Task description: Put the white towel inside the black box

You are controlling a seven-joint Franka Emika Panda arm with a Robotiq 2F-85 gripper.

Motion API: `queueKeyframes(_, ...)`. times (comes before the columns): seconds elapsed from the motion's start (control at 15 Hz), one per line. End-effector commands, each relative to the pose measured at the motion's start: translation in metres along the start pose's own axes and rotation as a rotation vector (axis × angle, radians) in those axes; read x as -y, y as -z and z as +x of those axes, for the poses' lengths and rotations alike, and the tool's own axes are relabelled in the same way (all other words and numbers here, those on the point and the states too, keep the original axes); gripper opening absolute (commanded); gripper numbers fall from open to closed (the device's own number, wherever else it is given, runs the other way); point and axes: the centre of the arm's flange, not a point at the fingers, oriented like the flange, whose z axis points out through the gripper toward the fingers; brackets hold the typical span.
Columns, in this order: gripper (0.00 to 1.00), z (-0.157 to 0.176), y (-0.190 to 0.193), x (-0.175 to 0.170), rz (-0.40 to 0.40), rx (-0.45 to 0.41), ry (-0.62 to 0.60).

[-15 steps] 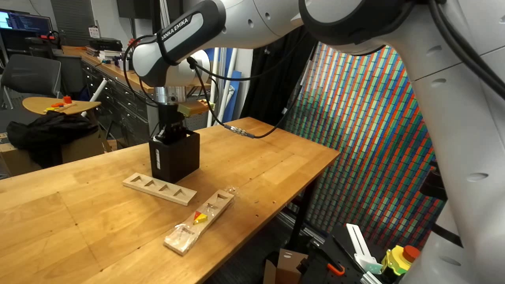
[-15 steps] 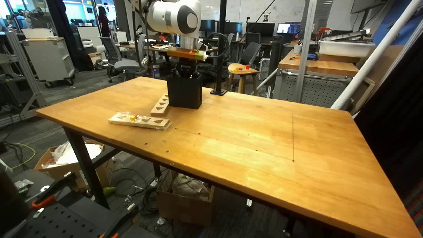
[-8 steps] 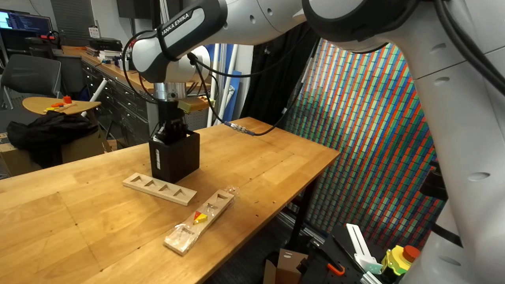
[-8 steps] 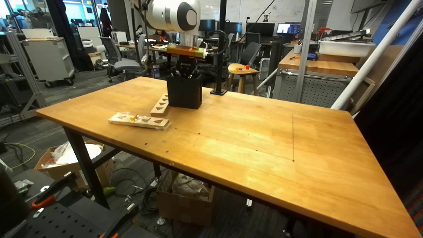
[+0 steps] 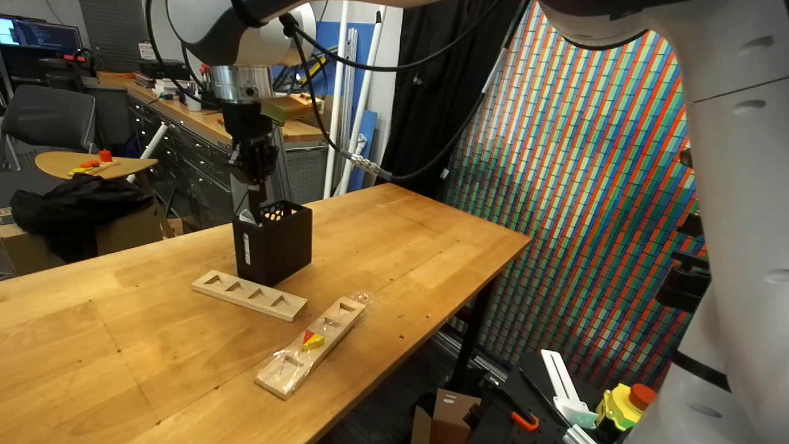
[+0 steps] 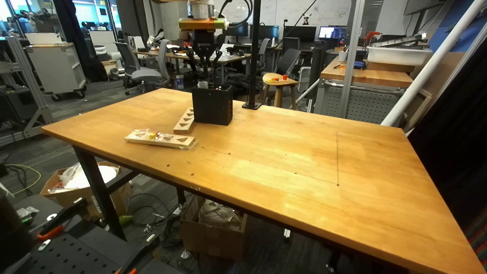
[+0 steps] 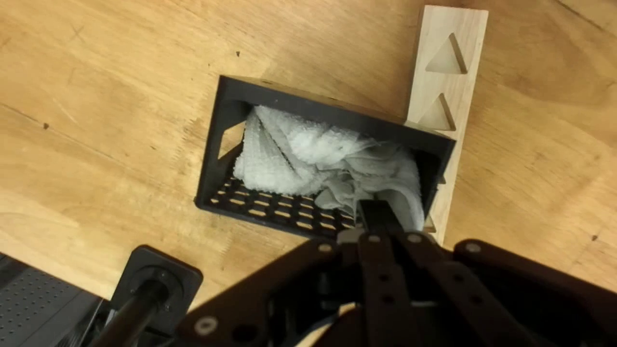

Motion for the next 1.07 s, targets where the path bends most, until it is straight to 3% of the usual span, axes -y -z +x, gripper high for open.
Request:
queueKeyframes(0.0,0.01,0.011,0.031,0.023,-0.046,0.014,0.016)
queueKeyframes(0.4,0.01,0.029,0.033,0.045,-0.051,0.005,0.03)
queueKeyframes(1.0,0.01,0.036,0.005,0.041,-0.027,0.022,0.033)
